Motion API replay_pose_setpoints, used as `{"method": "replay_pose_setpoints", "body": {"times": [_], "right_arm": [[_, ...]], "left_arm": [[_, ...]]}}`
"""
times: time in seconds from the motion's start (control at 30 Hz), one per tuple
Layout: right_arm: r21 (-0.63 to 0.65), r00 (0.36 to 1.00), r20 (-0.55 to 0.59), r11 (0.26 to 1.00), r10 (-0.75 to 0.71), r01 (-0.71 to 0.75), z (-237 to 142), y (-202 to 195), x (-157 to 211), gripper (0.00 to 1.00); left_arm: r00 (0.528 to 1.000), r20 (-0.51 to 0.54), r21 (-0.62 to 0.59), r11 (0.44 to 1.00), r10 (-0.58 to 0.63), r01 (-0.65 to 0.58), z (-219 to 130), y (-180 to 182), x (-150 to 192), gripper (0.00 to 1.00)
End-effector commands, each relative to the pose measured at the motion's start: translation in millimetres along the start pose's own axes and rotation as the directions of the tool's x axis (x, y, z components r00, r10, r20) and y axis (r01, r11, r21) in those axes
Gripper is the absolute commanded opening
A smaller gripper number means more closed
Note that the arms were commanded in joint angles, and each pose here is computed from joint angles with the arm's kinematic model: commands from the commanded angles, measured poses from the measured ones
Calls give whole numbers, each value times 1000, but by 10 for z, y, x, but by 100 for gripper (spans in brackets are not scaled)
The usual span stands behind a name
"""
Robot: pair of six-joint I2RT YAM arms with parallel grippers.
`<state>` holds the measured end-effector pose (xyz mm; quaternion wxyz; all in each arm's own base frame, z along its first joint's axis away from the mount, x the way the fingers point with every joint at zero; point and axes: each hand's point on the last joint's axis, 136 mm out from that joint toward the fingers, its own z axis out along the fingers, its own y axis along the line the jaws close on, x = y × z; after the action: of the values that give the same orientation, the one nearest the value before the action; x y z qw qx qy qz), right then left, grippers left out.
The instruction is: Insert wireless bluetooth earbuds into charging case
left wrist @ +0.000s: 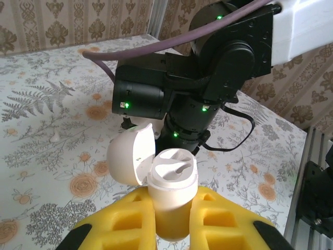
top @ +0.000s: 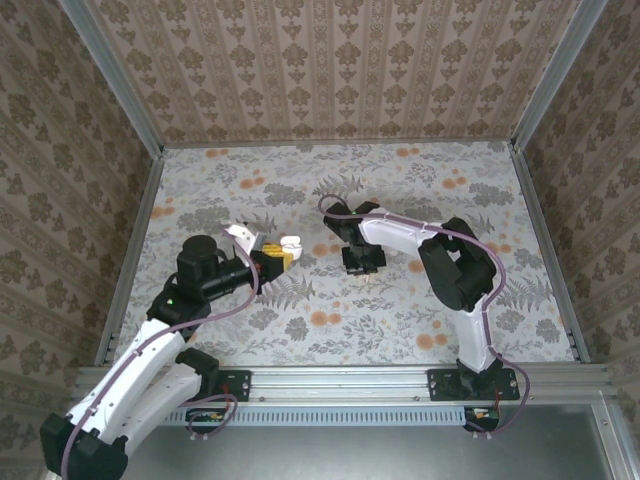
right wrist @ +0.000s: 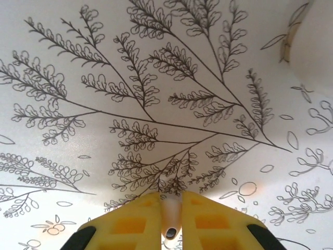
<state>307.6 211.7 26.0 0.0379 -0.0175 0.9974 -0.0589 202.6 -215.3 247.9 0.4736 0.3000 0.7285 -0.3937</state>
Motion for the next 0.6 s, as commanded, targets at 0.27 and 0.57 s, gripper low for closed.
{"method": "replay_pose_setpoints", "body": {"times": [0.27,0.57], "right_arm": [[-88,961,273,996,50,-26,-920,-110,-117,6],[-296,818,561,953,124,58,-1838,-1,-189,7]], "left_arm": [[994,101,-15,999,52,-51,18,-37,-177,0],[988,134,-19,997,77,-76,112,-80,-217,0]]}}
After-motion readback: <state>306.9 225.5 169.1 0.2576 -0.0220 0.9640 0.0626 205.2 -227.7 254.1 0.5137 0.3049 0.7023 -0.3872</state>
